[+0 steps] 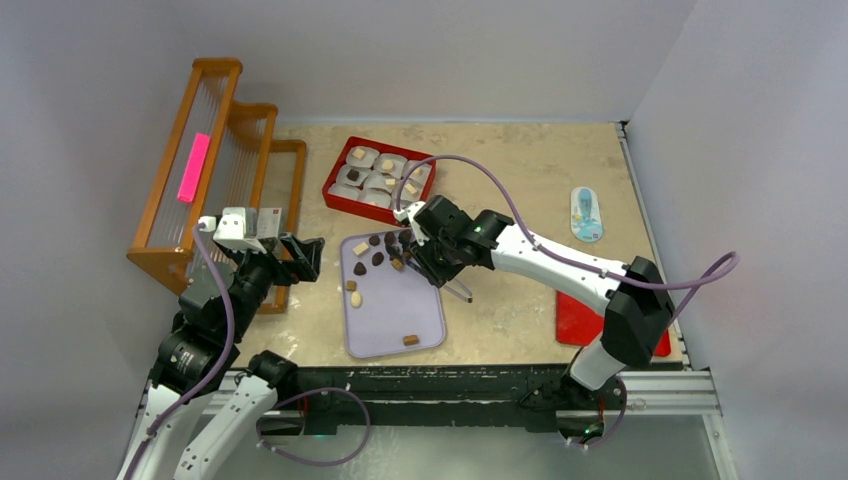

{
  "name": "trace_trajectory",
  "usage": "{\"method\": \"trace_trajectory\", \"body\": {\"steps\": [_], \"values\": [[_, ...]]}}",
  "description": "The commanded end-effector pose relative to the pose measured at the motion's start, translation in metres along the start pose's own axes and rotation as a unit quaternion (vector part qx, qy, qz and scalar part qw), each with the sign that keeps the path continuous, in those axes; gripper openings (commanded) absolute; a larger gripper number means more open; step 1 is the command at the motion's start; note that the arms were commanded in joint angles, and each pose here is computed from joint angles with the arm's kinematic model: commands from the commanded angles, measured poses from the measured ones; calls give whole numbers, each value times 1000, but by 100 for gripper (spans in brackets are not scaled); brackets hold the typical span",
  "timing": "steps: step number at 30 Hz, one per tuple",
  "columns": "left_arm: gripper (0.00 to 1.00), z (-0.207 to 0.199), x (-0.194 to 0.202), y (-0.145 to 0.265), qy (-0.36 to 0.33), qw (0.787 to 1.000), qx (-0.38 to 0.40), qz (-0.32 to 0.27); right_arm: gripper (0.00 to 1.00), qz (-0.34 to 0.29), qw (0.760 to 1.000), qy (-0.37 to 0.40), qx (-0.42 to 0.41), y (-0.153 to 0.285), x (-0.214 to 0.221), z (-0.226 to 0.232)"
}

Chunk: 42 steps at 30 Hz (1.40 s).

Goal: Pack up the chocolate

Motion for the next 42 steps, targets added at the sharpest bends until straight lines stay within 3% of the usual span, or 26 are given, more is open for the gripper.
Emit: {"method": "trace_trajectory", "body": {"steps": [1,25,42], "values": [[100,-3,-5,0,8,1000,12,-17,39,12,1000,-5,-11,-4,3,3],[100,-3,-5,1,8,1000,13,-19,38,64,998,-10,-16,-35,10,6],[100,-3,-5,2,8,1000,11,-21,37,66,997,6,-49,-48,2,20]]}}
Point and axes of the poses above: each gripper's point midway between its finger pads, its own y axis back along the fingers, its own z axis along the line the jaws close on, x = y × z, the point moved 10 cm from there along y, back along the fingers, and after that the axes turned 9 degrees about y, right-handed, at the moved point
